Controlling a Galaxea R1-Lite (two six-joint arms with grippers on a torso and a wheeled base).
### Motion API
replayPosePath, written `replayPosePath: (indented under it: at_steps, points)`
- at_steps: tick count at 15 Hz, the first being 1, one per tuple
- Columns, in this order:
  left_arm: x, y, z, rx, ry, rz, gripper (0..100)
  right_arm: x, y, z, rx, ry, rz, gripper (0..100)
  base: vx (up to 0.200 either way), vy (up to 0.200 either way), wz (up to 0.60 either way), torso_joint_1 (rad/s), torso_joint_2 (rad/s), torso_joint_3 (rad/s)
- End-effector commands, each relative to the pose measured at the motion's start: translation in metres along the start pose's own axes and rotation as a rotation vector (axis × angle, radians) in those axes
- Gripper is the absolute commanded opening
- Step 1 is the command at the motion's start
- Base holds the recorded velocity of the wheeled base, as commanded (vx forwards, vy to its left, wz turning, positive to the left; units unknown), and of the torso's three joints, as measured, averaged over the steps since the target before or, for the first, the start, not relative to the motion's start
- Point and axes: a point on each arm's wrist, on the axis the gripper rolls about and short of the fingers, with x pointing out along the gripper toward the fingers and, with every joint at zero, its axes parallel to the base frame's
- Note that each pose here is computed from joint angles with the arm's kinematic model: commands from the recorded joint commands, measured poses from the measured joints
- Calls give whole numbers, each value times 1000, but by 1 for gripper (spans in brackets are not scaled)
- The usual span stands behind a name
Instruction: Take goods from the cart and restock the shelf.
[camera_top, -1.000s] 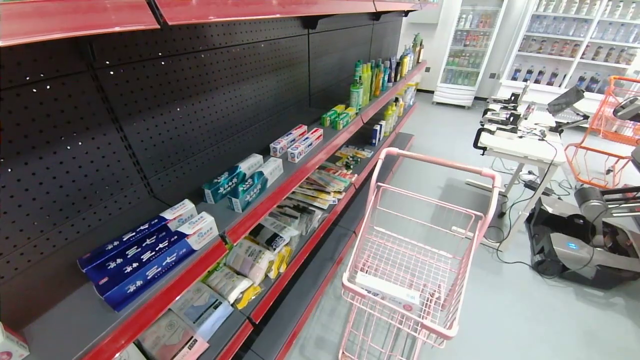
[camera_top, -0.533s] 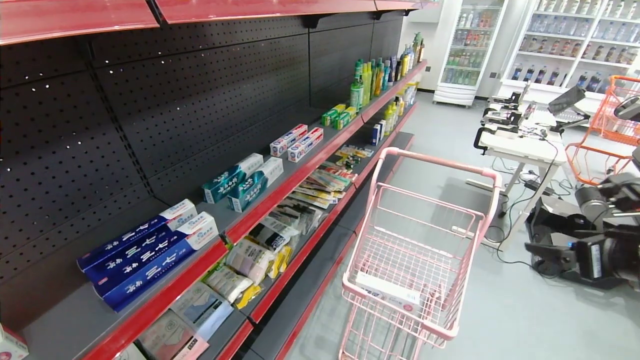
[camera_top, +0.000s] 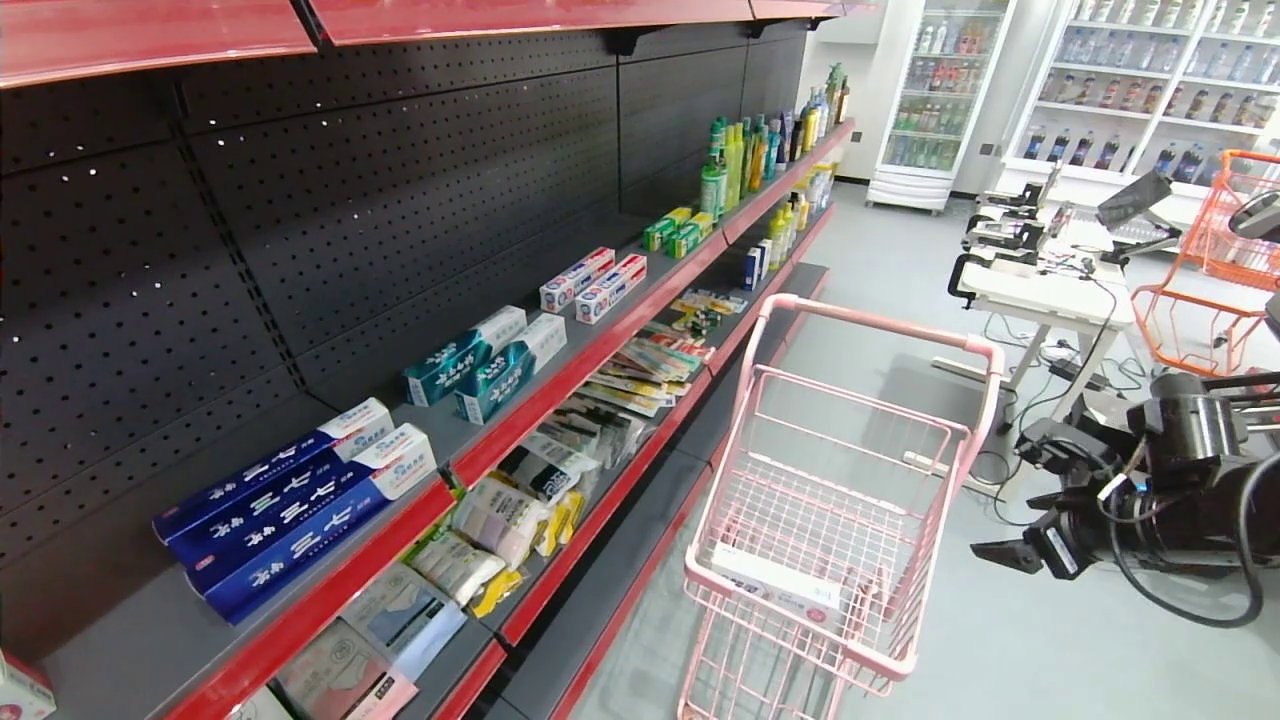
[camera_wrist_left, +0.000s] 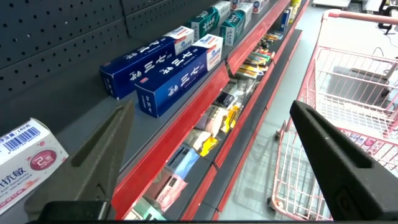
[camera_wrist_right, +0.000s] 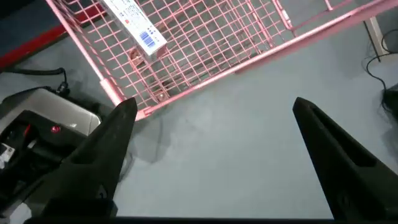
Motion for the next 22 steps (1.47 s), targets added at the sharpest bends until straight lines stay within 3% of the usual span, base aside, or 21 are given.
replayPosePath:
  at_steps: [1,12,17,22]
  points:
    - [0,0,0,1,0,1,100,35,-8,-2,-12,28,38,100,0,0,0,0,0,0]
    - [0,0,0,0,0,-1,100,70,19,45,-135,-48,107,100,0,0,0,-66,142,77]
    - [0,0,0,1,0,1,100,78,36,55,-148,-58,150,100,0,0,0,-124,266,138]
    - [0,0,0,1,0,1,100,83,38,56,-155,-58,160,100,0,0,0,-155,332,174]
